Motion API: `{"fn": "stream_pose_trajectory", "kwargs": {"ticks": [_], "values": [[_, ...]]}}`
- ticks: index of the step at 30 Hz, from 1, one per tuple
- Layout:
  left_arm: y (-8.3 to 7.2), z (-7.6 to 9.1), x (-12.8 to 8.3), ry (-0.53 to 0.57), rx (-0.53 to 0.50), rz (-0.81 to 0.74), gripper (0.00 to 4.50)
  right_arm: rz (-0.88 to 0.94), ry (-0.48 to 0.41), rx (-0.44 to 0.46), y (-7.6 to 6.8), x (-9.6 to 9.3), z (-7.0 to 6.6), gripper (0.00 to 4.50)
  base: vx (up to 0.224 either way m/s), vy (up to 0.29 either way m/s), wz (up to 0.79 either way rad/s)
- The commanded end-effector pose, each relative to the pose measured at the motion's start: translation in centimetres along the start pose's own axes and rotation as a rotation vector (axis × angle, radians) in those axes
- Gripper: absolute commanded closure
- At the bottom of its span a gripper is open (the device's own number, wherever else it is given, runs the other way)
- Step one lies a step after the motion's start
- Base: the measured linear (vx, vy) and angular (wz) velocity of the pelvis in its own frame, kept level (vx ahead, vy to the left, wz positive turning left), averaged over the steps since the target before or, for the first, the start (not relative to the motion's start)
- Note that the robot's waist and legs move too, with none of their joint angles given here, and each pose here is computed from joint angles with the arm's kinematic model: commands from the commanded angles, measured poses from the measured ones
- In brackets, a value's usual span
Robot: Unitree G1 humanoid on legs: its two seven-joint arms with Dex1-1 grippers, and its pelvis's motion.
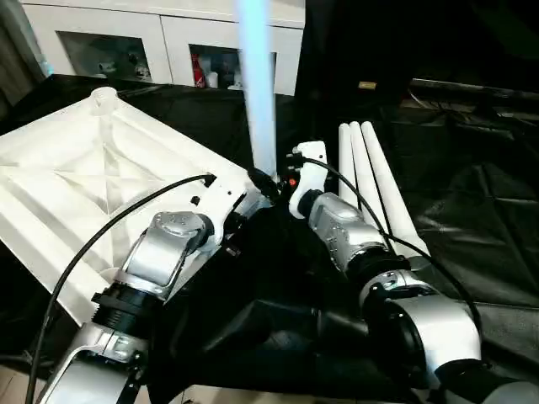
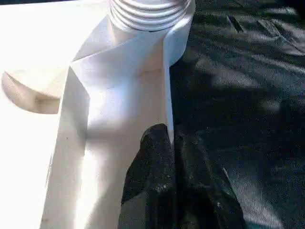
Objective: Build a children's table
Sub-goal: Insert table leg to table base
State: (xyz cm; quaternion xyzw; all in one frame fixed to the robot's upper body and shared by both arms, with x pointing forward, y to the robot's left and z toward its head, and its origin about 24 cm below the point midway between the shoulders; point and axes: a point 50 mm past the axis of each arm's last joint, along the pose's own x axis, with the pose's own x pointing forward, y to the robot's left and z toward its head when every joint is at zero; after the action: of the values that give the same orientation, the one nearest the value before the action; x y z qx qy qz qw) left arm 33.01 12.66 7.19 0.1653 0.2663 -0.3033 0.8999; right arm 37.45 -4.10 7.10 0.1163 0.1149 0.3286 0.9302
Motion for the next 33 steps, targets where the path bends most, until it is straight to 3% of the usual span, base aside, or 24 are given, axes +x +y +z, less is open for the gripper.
{"fn": "stream_pose_trajectory", "kwargs": {"ticks": [1, 14, 20, 25, 27, 33], "values": [[-1.7, 1.5, 0.2, -0.064, 0.063, -0.098, 4.5, 0.068, 0.182, 0.039, 1.2, -0.1, -3.6, 1.72, 0.0, 0.0, 0.0], [-1.9, 1.0, -1.4, -0.062, 0.171, -0.181, 4.5, 0.138, 0.21, -0.016, -1.0, -1.3, -2.4, 2.22, 0.0, 0.0, 0.0], [-1.7, 0.3, -2.9, -0.041, 0.236, -0.238, 4.5, 0.252, 0.23, -0.03, -1.9, -2.3, -1.5, 2.45, 0.0, 0.0, 0.0], [-2.0, -0.2, -3.6, -0.038, 0.296, -0.32, 4.5, 0.424, 0.335, -0.083, -2.3, -3.5, -1.9, 2.49, 0.0, 0.0, 0.0], [-2.2, -0.2, -4.1, -0.058, 0.341, -0.369, 4.5, 0.509, 0.42, -0.139, -2.7, -4.4, -2.2, 2.51, 0.0, 0.0, 0.0], [-3.1, -0.2, -4.9, -0.083, 0.401, -0.498, 4.5, 0.586, 0.538, -0.217, -3.5, -5.7, -2.7, 2.52, 0.0, 0.0, 0.0]]}}
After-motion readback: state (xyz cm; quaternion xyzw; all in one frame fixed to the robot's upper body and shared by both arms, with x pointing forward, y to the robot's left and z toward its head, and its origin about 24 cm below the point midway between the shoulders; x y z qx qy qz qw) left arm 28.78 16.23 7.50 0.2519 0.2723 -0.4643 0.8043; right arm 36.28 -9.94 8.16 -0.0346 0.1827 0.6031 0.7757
